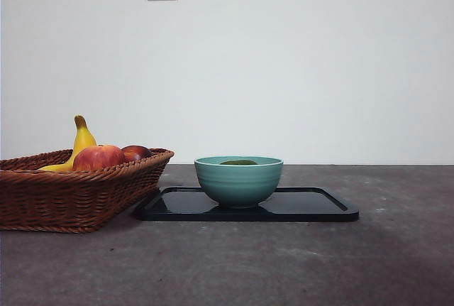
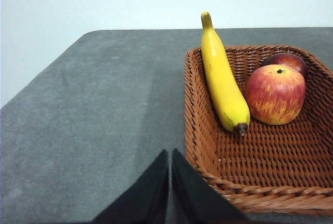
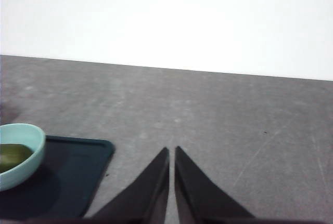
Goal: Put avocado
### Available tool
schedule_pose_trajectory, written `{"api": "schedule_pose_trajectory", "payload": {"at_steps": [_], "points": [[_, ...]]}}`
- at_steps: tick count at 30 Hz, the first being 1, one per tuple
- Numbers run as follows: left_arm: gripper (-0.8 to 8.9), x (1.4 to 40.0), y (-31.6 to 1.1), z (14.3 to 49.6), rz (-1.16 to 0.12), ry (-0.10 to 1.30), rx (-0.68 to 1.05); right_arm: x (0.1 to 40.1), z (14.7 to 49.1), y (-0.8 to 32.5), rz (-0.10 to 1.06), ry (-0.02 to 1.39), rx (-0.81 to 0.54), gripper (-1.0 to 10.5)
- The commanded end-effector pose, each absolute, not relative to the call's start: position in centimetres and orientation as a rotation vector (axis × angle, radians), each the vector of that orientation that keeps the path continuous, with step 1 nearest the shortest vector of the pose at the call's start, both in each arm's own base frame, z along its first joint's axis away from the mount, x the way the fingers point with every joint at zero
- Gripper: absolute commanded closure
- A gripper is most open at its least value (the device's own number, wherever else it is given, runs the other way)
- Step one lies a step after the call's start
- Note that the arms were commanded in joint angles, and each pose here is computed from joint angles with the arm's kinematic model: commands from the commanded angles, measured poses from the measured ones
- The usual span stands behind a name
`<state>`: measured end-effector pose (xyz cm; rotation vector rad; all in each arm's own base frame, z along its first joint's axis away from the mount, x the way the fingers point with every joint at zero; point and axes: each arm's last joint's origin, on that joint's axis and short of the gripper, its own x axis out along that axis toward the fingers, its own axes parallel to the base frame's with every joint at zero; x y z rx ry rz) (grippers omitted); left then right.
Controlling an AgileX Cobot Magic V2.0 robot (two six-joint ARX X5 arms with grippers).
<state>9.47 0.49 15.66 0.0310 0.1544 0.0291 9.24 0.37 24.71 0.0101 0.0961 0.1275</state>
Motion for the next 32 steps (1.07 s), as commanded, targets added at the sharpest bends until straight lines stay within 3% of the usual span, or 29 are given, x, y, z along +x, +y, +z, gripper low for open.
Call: {"api": "schedule_pose_trajectory", "payload": {"at_steps": [1,13,21,32], "points": [[8.04,9.6,0.5,14.9,0.031,0.18,0.025,9.2,23.1,0.3,0.121,0.034,0.027,9.4],[8.04,9.6,0.5,14.9,0.031,0.18,0.025,9.7,16.2,0.3,0.119,0.042,0.102,9.4],[8.04,9.5,0.5,14.9,0.031,0.18,0.025,9.6,15.0,0.3,0.087,0.177,0.114,9.4],[8.04,9.5,0.5,14.9,0.03,0.18,0.025,9.6,15.2,0.3,0.092,0.156,0.124,9.4]]}}
